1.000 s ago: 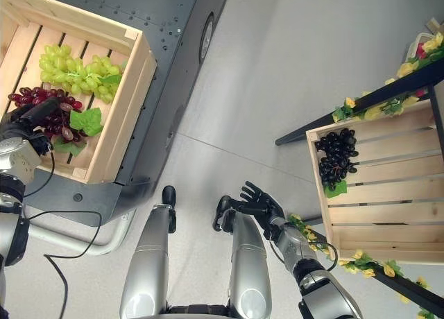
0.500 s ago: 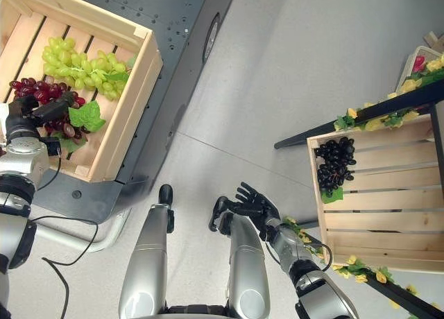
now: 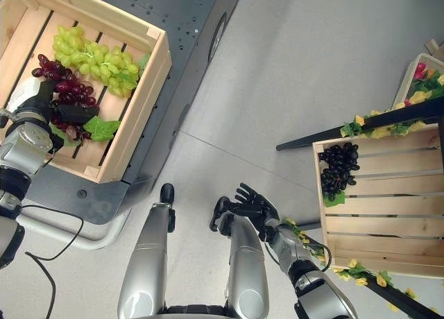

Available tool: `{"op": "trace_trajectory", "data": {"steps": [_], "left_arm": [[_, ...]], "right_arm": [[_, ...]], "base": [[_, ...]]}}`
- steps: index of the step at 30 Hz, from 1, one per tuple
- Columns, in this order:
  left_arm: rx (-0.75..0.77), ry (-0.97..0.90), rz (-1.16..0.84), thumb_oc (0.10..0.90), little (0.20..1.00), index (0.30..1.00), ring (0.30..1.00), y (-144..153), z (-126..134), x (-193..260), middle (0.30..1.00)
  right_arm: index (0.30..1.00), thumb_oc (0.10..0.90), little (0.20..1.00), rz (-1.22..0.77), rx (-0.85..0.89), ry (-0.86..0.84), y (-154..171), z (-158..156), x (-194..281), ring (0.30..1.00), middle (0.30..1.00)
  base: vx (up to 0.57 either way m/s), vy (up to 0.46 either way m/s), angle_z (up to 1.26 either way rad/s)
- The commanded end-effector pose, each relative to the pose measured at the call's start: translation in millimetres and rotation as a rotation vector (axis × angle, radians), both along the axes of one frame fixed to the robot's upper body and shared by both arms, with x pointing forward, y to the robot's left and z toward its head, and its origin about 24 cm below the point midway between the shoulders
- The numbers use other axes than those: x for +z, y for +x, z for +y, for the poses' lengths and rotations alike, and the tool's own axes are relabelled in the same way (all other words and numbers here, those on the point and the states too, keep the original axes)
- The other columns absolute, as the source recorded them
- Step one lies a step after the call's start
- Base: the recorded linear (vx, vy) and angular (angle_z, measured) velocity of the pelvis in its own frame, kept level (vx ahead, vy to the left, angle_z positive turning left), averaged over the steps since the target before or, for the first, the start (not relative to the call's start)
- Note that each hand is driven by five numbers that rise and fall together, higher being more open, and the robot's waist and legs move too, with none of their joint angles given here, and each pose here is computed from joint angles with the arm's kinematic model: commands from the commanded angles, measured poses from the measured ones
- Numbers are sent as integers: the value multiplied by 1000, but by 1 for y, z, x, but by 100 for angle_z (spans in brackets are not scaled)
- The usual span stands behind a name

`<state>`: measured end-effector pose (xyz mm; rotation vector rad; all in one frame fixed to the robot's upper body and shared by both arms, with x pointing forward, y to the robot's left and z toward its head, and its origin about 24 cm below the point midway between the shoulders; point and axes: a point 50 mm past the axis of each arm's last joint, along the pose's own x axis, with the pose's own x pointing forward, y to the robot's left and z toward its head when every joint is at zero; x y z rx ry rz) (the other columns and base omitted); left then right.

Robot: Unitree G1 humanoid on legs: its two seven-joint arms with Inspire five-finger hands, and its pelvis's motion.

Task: Pick up the fruits from the basket on one side to the basket on the other side

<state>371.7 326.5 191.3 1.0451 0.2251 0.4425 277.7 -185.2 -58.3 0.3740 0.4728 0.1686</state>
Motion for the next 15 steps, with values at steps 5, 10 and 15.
{"op": "trace_trajectory", "data": {"steps": [5,10,15], "left_arm": [[-137,-217,265,800,900,900,900,12,-55,-64,900],[-91,65,455,532,498,498,498,9,-42,-73,498],[-42,113,577,400,300,300,300,1,-36,-94,300]], "right_arm": [[900,800,900,-52,-25,23,4,-2,7,900,900],[900,800,900,-61,-18,31,11,4,12,900,900],[900,800,900,-67,-8,27,15,5,14,900,900]], "base": [[0,0,0],[-13,8,-4],[-7,24,-10]]}}
